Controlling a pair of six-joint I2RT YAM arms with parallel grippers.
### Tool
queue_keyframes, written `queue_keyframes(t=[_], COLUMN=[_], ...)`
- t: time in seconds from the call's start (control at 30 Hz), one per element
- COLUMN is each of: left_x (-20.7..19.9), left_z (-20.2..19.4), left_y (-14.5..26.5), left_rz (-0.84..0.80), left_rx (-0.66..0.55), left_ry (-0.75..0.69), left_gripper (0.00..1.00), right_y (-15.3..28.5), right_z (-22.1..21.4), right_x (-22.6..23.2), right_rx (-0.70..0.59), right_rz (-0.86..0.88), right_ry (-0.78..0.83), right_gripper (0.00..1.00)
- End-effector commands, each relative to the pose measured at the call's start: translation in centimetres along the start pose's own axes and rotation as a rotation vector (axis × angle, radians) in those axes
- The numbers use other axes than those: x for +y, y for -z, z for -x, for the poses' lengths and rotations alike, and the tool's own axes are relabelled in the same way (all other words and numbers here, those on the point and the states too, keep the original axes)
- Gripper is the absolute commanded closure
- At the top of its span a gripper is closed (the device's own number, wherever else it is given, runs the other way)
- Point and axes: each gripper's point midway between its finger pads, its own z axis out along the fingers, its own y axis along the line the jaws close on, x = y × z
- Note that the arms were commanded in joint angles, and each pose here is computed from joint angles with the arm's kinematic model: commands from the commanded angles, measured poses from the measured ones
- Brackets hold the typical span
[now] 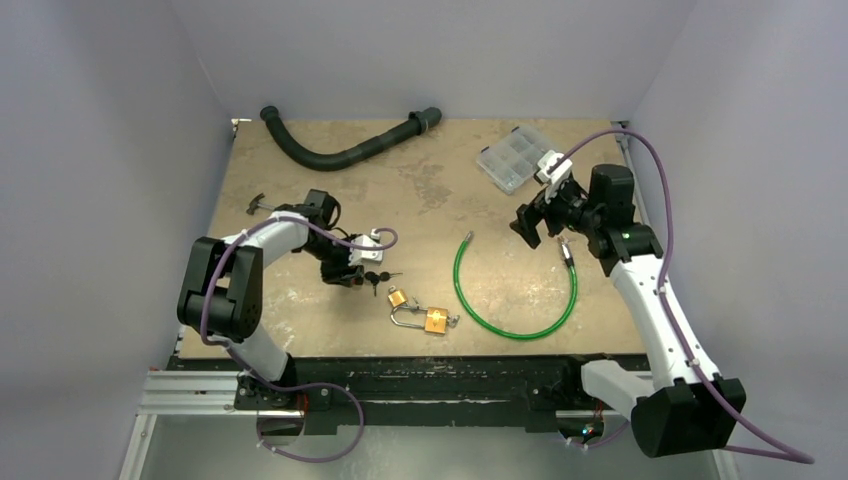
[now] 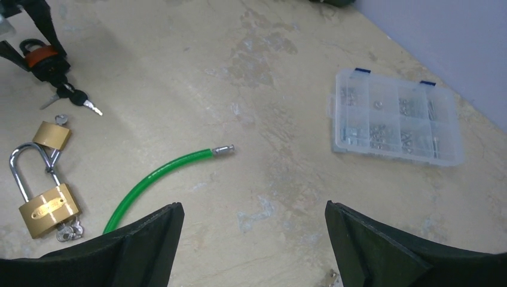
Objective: Lock with the key
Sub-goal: Pick up the lock from the center of the board.
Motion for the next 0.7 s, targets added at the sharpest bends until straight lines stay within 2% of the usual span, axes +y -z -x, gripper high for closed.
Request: queue_keyframes(t=[0.0, 0.23, 0.4, 0.5, 0.67], left_x=[0.8, 0.4, -0.1, -0.4, -1.0], left_z=[4.1, 11.6, 15.1, 16.7, 17.8], left_y=[1.8, 4.7, 5.4, 5.6, 5.5], left_rz=[-0.015, -0.148, -0.204, -0.241, -0.267], left_rx=[-0.091, -0.218, -0.242, -0.235, -0.160], left_ry=[0.119, 0.329, 0.436, 0.505, 0.649], left_gripper=[0.88, 0.92, 0.92, 0.93, 0.97], right_y=[0.5, 0.2, -0.3, -0.8, -2.1], right_z=[2.9, 4.7, 5.8, 6.3, 7.1], right_x=[0.7, 2.5, 4.8, 6.8, 10.1], right_rx=[-0.136, -0.204, -0.248, -0.276, -0.321], right_rz=[0.026, 0.068, 0.124, 0.174, 0.228], right_ry=[0.075, 0.203, 0.345, 0.424, 0.504], right_gripper=[0.01, 0.01, 0.01, 0.01, 0.01])
